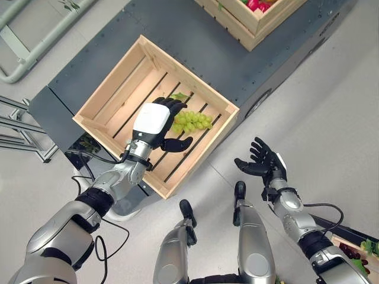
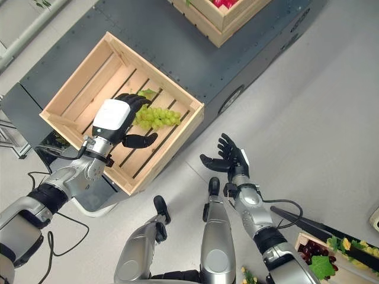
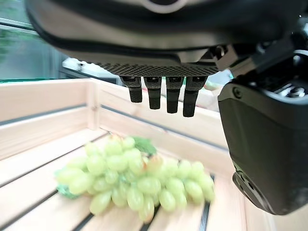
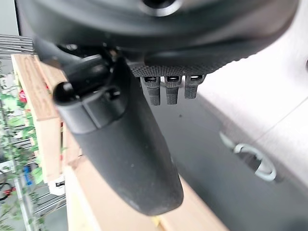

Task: Pick up the fruits from the basket on one side to the basket on the other side

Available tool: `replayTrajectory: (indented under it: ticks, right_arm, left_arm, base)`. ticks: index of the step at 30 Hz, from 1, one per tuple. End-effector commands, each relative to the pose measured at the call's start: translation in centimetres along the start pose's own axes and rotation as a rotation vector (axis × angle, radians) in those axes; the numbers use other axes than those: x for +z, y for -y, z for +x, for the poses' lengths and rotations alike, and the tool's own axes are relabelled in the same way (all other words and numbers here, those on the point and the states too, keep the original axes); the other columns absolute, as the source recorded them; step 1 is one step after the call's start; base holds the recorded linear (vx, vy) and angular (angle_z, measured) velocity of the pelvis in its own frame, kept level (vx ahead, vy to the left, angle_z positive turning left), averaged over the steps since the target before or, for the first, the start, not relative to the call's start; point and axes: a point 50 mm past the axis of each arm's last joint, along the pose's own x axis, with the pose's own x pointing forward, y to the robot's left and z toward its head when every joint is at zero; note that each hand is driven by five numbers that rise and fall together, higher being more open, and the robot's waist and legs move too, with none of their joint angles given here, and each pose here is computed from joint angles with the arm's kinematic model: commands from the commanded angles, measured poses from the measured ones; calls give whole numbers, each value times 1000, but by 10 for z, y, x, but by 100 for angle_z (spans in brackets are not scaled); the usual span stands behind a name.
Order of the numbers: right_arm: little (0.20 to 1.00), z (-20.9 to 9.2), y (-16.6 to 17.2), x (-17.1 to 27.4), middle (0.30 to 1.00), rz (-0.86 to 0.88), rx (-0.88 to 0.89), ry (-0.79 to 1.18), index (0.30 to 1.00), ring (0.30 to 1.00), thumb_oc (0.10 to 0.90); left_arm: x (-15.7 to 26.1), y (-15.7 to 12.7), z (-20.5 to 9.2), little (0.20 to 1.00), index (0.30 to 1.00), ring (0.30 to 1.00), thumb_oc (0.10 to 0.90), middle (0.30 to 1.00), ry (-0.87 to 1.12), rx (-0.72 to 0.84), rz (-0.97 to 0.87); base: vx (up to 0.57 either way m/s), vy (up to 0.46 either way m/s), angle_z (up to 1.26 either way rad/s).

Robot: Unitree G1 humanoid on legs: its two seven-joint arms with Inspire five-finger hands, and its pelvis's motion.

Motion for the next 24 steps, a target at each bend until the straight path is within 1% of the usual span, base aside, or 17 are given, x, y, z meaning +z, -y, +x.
replayTrajectory:
  ticks: [1, 4, 8, 12, 14, 17, 20, 24]
  right_arm:
    - [900, 7, -22, 34, 900, -9, 93, 161, 900, 900, 800]
    - [900, 14, -25, 38, 900, -27, 81, 154, 900, 900, 800]
    - [900, 16, -29, 36, 900, -21, 82, 142, 900, 900, 800]
    - [900, 16, -26, 37, 900, -18, 81, 135, 900, 900, 800]
    - [900, 15, -26, 37, 900, -11, 86, 143, 900, 900, 800]
    - [900, 15, -29, 38, 900, -6, 87, 155, 900, 900, 800]
    - [900, 18, -34, 43, 900, -4, 90, 170, 900, 900, 800]
    - [900, 21, -38, 51, 900, 2, 95, 189, 900, 900, 800]
  left_arm:
    - [-16, -63, 28, 900, 900, 900, 800, 900, 34, 191, 151]
    - [-19, -72, 39, 900, 900, 900, 800, 900, 43, 141, 210]
    - [-20, -76, 43, 900, 900, 900, 800, 900, 52, 116, 259]
    - [-22, -88, 47, 900, 900, 900, 800, 900, 55, 162, 305]
    - [-24, -103, 52, 900, 900, 900, 800, 900, 51, 231, 352]
    - [-23, -111, 57, 900, 900, 900, 800, 900, 63, 246, 385]
    - [-18, -113, 64, 900, 900, 900, 800, 900, 81, 213, 439]
    - [-17, -113, 68, 900, 900, 900, 800, 900, 95, 169, 465]
  base:
    - [0, 0, 0]
    - [-38, 6, 2]
    - [-6, 0, 1]
    - [-23, 5, 8]
    - [-14, -5, 8]
    - [-10, -7, 6]
    - [-7, 6, 9]
    - [-2, 13, 9]
